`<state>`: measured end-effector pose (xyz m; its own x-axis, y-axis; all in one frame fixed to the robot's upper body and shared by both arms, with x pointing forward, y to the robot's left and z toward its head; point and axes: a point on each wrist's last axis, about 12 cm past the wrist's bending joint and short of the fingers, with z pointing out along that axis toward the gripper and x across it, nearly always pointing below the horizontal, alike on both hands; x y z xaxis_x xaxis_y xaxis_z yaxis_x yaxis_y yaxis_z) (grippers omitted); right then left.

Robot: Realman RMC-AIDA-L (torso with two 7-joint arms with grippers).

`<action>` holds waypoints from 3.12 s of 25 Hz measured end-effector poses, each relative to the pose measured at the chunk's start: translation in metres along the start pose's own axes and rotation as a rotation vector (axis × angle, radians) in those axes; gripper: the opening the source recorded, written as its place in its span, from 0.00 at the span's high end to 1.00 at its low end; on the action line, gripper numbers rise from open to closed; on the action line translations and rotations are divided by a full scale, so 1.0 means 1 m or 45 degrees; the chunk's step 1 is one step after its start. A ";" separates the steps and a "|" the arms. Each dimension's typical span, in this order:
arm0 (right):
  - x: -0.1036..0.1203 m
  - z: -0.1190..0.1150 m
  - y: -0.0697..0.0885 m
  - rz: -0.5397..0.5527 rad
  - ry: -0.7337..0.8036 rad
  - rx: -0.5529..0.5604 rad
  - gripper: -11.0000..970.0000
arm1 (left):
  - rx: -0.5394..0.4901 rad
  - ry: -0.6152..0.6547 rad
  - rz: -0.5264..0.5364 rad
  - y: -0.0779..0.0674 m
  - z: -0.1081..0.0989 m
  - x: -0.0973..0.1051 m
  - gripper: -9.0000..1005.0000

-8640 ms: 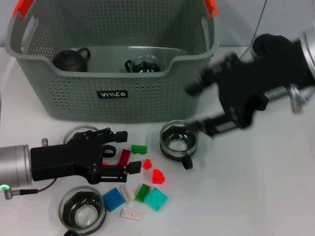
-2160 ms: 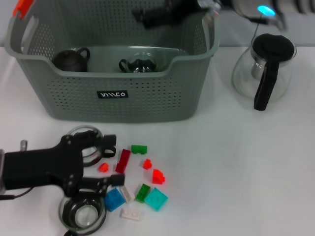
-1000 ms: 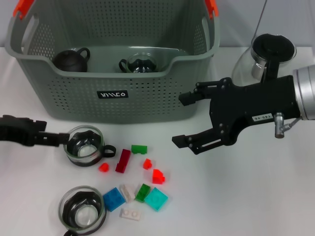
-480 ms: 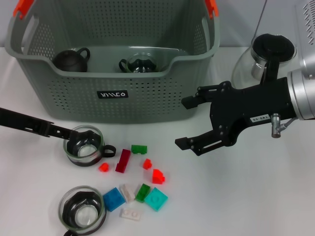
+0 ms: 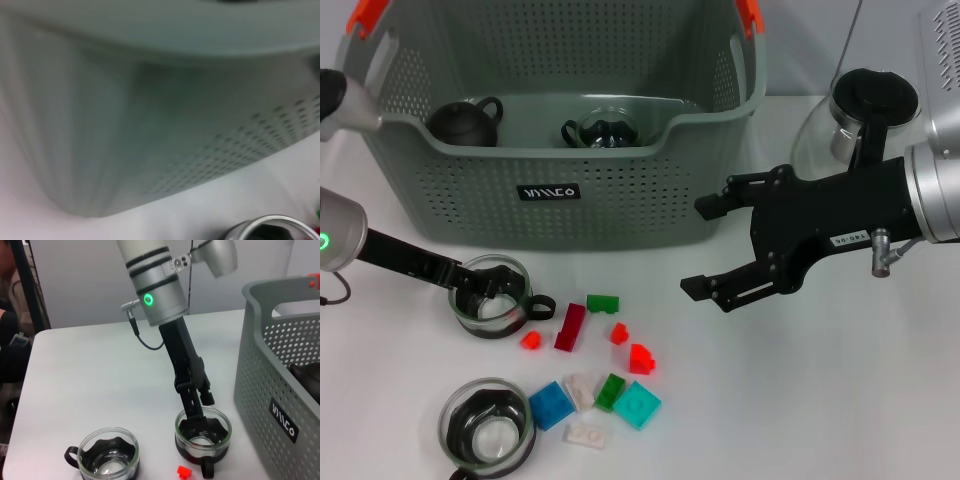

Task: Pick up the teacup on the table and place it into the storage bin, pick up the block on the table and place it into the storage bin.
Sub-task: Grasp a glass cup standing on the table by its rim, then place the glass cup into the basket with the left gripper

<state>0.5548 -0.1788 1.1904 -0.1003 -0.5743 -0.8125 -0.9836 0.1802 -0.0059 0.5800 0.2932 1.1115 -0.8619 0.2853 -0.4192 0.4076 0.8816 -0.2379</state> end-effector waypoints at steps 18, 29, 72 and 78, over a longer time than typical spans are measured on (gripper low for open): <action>-0.001 0.000 -0.004 -0.006 0.014 0.015 0.03 | -0.040 0.002 0.015 -0.002 0.011 -0.001 0.07; -0.002 0.002 -0.005 -0.002 0.015 0.005 0.03 | -0.068 0.013 0.069 -0.004 0.014 -0.003 0.16; 0.037 -0.014 -0.015 0.206 0.087 -0.023 0.03 | 0.704 -0.583 0.388 -0.049 -0.121 -0.050 0.94; 0.041 -0.010 -0.016 0.233 0.105 -0.044 0.03 | 0.264 -0.618 0.379 -0.044 -0.102 -0.114 0.93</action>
<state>0.5645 -0.2135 1.1630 -0.2885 -0.5982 -0.7476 -0.9522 0.2608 0.1588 0.6296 0.2598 1.2589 -0.4856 0.2613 -0.8342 0.7026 0.6845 -0.1945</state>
